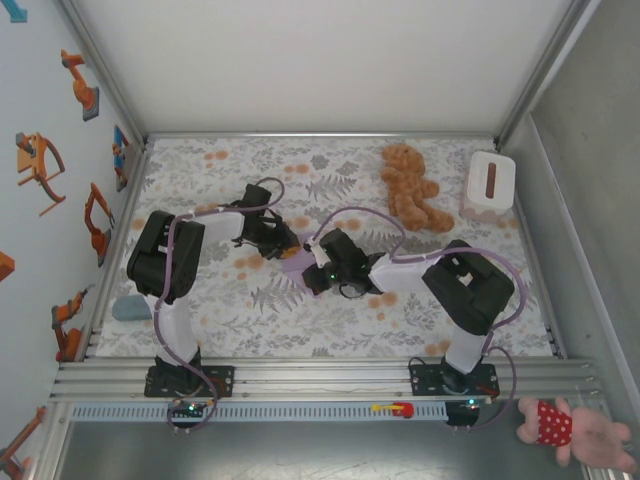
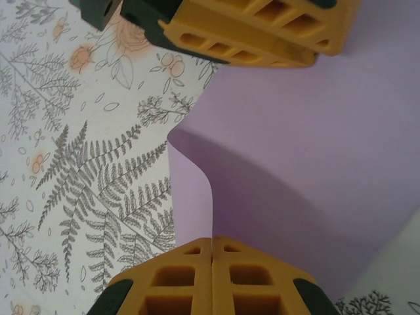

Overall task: Fold a paper plane with a square sheet of paper (pick it up from the middle)
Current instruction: Third fold the triangle at the center of the table.

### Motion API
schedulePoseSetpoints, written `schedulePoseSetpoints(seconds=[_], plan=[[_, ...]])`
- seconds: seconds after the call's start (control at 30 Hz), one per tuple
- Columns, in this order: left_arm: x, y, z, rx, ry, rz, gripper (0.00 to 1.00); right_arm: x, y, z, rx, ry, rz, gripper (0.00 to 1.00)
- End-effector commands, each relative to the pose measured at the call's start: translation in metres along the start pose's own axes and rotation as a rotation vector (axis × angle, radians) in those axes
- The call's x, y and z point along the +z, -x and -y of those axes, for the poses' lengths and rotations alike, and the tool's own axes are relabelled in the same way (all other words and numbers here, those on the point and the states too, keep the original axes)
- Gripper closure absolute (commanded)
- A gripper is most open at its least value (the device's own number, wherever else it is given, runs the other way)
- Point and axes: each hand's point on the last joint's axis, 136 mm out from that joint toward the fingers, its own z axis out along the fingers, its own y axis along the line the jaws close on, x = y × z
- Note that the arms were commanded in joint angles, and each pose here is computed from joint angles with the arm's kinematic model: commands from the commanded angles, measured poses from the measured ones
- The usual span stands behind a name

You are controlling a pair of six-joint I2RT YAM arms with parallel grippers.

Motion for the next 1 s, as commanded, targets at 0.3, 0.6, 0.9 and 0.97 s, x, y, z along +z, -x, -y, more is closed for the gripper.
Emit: schedulePoseSetpoints(seconds=[0.3, 0.6, 0.9, 0.97], plan=[[0.011, -0.011, -0.019, -0.008, 0.07, -0.055, 0.83, -0.002, 0.009, 0.024, 0.041, -0.148, 0.006, 1.0], [0.011, -0.01, -0.018, -0.01, 0.069, -0.055, 0.83, -0.001, 0.007, 0.029, 0.051, -0.171, -0.002, 1.0], [-0.004, -0.004, 0.01, 0.046, 0.015, -0.043, 0.83, 0.0, 0.003, 0.031, 0.056, -0.178, -0.014, 1.0], [-0.012, -0.001, 0.02, 0.069, 0.001, -0.027, 0.82, 0.001, 0.002, 0.031, 0.056, -0.176, -0.018, 1.0]])
